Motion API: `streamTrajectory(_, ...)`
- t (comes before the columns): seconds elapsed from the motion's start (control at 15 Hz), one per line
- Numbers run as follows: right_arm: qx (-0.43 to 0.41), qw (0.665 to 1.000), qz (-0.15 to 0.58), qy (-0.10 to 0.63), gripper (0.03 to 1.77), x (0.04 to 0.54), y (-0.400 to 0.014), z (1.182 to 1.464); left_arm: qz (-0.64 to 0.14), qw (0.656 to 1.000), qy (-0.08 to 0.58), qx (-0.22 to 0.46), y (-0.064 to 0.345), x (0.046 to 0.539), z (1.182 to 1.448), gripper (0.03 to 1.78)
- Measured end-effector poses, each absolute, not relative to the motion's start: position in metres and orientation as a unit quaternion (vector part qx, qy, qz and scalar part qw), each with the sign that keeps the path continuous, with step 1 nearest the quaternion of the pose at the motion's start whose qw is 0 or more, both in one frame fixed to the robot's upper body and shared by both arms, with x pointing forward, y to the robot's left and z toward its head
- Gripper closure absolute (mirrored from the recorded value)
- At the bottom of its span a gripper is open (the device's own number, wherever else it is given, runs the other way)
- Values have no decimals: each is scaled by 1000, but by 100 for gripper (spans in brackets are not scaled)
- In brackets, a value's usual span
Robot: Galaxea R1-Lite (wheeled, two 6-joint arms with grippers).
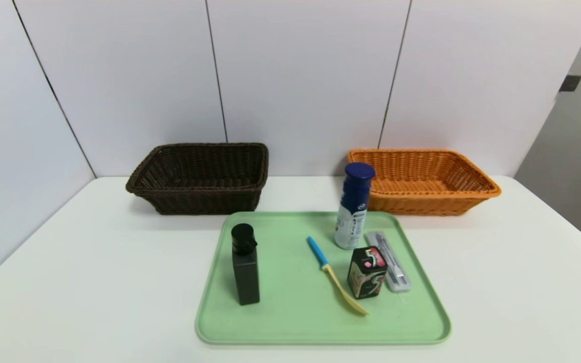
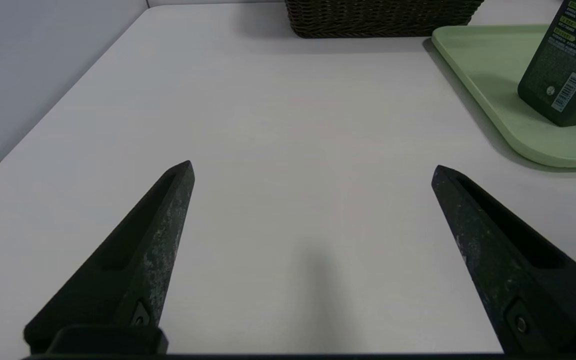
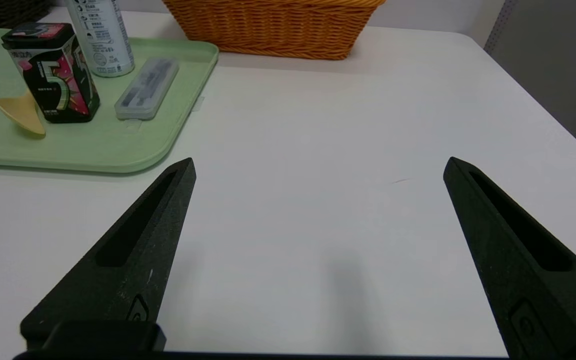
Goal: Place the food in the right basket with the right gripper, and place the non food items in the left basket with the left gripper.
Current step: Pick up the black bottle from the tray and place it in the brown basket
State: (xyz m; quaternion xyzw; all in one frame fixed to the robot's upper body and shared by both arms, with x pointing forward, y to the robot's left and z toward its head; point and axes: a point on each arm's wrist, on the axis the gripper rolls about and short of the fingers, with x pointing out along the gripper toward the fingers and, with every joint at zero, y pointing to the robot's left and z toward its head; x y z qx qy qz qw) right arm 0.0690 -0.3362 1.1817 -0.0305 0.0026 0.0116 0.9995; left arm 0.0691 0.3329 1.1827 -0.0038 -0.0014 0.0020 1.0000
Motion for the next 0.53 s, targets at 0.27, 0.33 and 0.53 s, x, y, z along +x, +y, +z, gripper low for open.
streamTrajectory(0.27, -32, 999, 14, 2, 9, 69, -336, 1182, 2, 1000, -2, -1, 333, 69, 1183, 12)
streamTrajectory(0.33, -32, 999, 14, 1, 9, 69, -336, 1182, 2, 1000, -2, -1, 333, 69, 1183, 12)
streamTrajectory(0.53, -32, 999, 17, 4, 9, 69, -336, 1182, 1, 1000, 0, 0, 333, 69, 1182, 12)
